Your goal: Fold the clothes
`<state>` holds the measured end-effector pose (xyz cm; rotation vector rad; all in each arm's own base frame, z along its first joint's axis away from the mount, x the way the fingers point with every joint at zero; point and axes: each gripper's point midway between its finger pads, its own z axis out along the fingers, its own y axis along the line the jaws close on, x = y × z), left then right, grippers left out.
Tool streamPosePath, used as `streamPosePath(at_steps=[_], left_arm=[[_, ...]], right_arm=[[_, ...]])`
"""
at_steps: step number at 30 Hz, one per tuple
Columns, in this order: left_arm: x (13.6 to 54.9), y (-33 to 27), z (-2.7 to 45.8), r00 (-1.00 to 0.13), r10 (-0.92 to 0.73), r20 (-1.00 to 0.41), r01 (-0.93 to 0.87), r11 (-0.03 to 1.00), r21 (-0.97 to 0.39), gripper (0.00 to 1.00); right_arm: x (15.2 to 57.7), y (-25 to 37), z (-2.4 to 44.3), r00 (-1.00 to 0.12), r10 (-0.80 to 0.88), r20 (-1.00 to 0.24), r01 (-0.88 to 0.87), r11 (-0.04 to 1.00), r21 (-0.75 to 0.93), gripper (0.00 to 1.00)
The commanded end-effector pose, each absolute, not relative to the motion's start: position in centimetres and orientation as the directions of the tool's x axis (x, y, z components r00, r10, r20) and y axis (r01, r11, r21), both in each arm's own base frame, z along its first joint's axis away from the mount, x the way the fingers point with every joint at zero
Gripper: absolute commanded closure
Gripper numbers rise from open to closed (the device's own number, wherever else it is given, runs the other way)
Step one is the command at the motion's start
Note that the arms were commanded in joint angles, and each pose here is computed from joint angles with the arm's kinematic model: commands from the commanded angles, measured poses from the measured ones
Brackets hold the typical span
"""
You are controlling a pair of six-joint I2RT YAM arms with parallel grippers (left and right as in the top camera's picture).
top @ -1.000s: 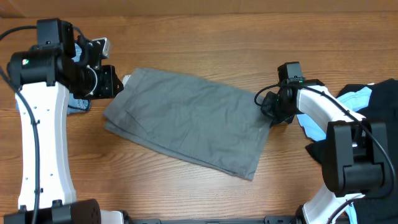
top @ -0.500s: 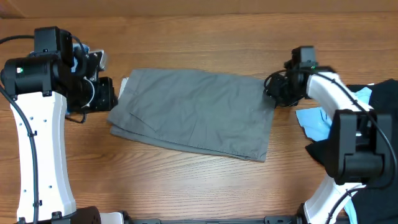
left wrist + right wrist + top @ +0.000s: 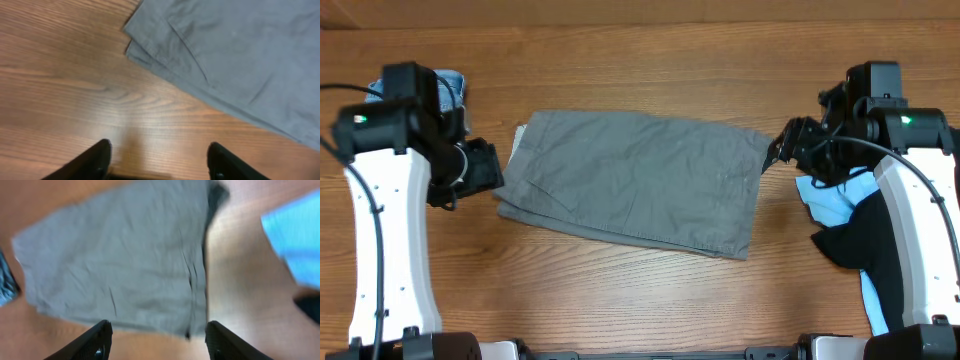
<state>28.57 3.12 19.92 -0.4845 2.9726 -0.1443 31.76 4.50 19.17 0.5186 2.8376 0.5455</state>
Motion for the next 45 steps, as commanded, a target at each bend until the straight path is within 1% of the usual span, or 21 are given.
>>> streamPosePath(at_steps=[1, 3, 5, 7, 10, 12, 14, 17, 20, 24, 25, 27, 28, 29, 32, 35, 39, 43, 45], left_arm=[[27.9, 3.6, 15.7, -0.915, -0.399, -0.057, -0.393, 0.915, -0.09, 0.29], [28.0, 3.8, 13.1, -0.908, -0.416, -0.049, -0.411, 0.907, -0.089, 0.28], [28.1, 4.2, 10.3, -0.898, -0.438, -0.04, -0.433, 0.897, -0.091, 0.29], [28.5, 4.7, 7.8, -0.891, -0.452, -0.037, -0.447, 0.89, -0.091, 0.33], [29.6, 5.3, 5.4, -0.891, -0.45, -0.06, -0.444, 0.891, -0.093, 0.41], [30.5, 5.9, 4.5, -0.897, -0.435, -0.081, -0.429, 0.9, -0.081, 0.44], [31.4, 6.6, 3.7, -0.903, -0.416, -0.107, -0.412, 0.909, -0.054, 0.44], [32.0, 7.3, 2.6, -0.904, -0.411, -0.119, -0.411, 0.911, -0.023, 0.44], [32.7, 7.5, 1.4, -0.903, -0.411, -0.123, -0.411, 0.911, -0.021, 0.47], [33.4, 7.6, -0.4, -0.904, -0.411, -0.117, -0.412, 0.911, -0.021, 0.47], [33.3, 7.6, -0.8, -0.905, -0.411, -0.109, -0.411, 0.911, -0.019, 0.5], [33.3, 7.6, -1.5, -0.907, -0.411, -0.095, -0.412, 0.911, -0.016, 0.63], [33.3, 7.6, -1.6, -0.907, -0.411, -0.093, -0.412, 0.911, -0.015, 0.74], [33.3, 7.6, -1.6, -0.907, -0.411, -0.094, -0.412, 0.911, -0.016, 0.81], [33.6, 7.6, -1.2, -0.906, -0.412, -0.097, -0.412, 0.911, -0.021, 0.96], [33.5, 7.6, -0.1, -0.907, -0.412, -0.088, -0.412, 0.911, -0.018, 0.96], [34.2, 7.7, 3.7, -0.901, -0.416, -0.123, -0.416, 0.909, -0.033, 0.96], [34.5, 7.6, 7.0, -0.894, -0.414, -0.173, -0.411, 0.91, -0.055, 0.96], [34.4, 7.5, 8.1, -0.889, -0.413, -0.196, -0.41, 0.91, -0.06, 0.96]], right_arm=[[30.3, 4.8, 17.5, -0.93, 0.363, -0.051, 0.32, 0.872, 0.371, 0.36], [29.6, 5.4, 16.8, -0.948, 0.318, -0.028, 0.285, 0.882, 0.376, 0.36], [28.9, 6.0, 16.1, -0.958, 0.286, -0.009, 0.263, 0.89, 0.373, 0.36], [28.5, 6.6, 15.5, -0.965, 0.262, 0.004, 0.245, 0.897, 0.369, 0.35], [28.0, 7.9, 14.8, -0.976, 0.219, 0.012, 0.209, 0.907, 0.366, 0.35], [27.6, 8.8, 14.4, -0.982, 0.187, 0.016, 0.179, 0.913, 0.366, 0.36], [27.1, 9.7, 13.9, -0.986, 0.162, 0.027, 0.161, 0.918, 0.363, 0.35], [26.4, 10.4, 13.3, -0.984, 0.169, 0.057, 0.178, 0.918, 0.356, 0.36], [26.1, 10.8, 13.1, -0.985, 0.159, 0.062, 0.17, 0.919, 0.355, 0.36], [26.0, 10.9, 12.7, -0.985, 0.16, 0.069, 0.174, 0.919, 0.352, 0.35], [25.9, 10.8, 12.6, -0.984, 0.16, 0.072, 0.176, 0.92, 0.351, 0.35], [25.6, 10.8, 12.3, -0.984, 0.161, 0.081, 0.179, 0.92, 0.348, 0.35], [25.5, 10.8, 12.2, -0.983, 0.162, 0.086, 0.182, 0.92, 0.346, 0.35], [25.5, 10.7, 11.9, -0.982, 0.166, 0.089, 0.187, 0.921, 0.342, 0.34], [25.4, 9.6, 11.0, -0.974, 0.21, 0.087, 0.226, 0.933, 0.28, 0.34], [25.5, 8.7, 10.6, -0.964, 0.255, 0.079, 0.267, 0.933, 0.241, 0.34], [25.5, 6.8, 10.2, -0.938, 0.338, 0.075, 0.346, 0.924, 0.164, 0.34], [24.0, 6.6, 9.0, -0.921, 0.366, 0.131, 0.383, 0.912, 0.144, 0.35], [23.0, 7.6, 7.7, -0.917, 0.356, 0.177, 0.387, 0.903, 0.185, 0.37]])
